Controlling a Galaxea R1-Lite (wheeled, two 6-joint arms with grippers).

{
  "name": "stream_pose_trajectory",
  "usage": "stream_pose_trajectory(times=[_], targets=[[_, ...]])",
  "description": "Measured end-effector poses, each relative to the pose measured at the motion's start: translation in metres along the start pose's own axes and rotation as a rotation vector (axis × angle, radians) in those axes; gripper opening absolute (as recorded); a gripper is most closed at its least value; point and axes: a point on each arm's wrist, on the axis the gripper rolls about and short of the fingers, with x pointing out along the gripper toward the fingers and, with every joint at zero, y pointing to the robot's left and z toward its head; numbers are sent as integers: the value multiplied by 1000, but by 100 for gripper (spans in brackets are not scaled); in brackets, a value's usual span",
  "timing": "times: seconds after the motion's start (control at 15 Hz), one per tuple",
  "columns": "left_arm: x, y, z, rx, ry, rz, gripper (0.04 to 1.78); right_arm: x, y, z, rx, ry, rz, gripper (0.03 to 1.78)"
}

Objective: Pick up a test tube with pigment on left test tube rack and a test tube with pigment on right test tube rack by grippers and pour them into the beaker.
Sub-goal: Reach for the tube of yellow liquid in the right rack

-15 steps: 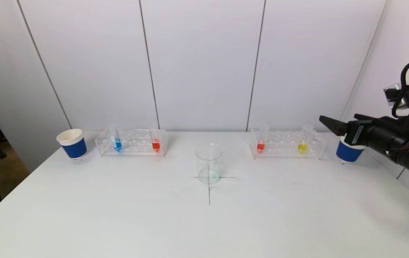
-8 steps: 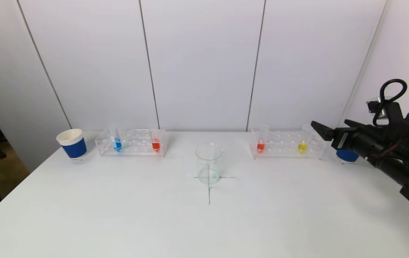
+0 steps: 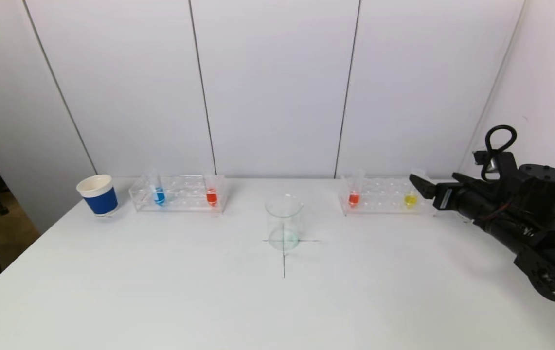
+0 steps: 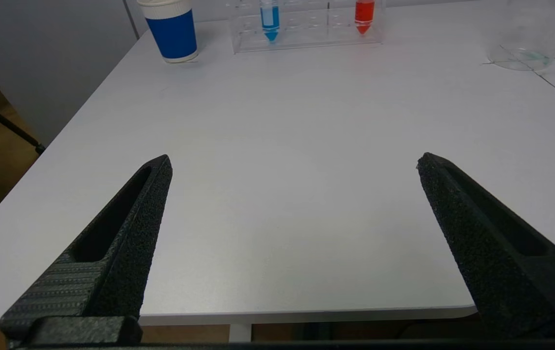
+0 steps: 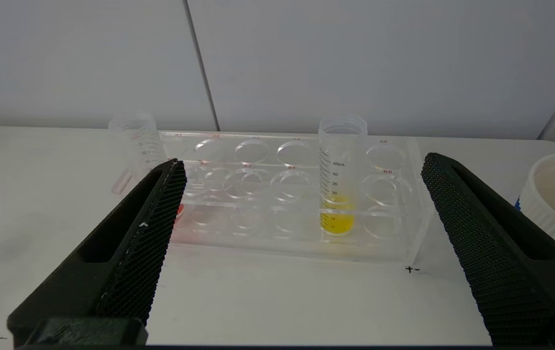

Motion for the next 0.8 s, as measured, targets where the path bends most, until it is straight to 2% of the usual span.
stream_pose_trajectory(times=[0.8], targets=[[0, 0, 0, 0, 0, 0, 176, 28, -7, -20, 18, 8, -48, 176]])
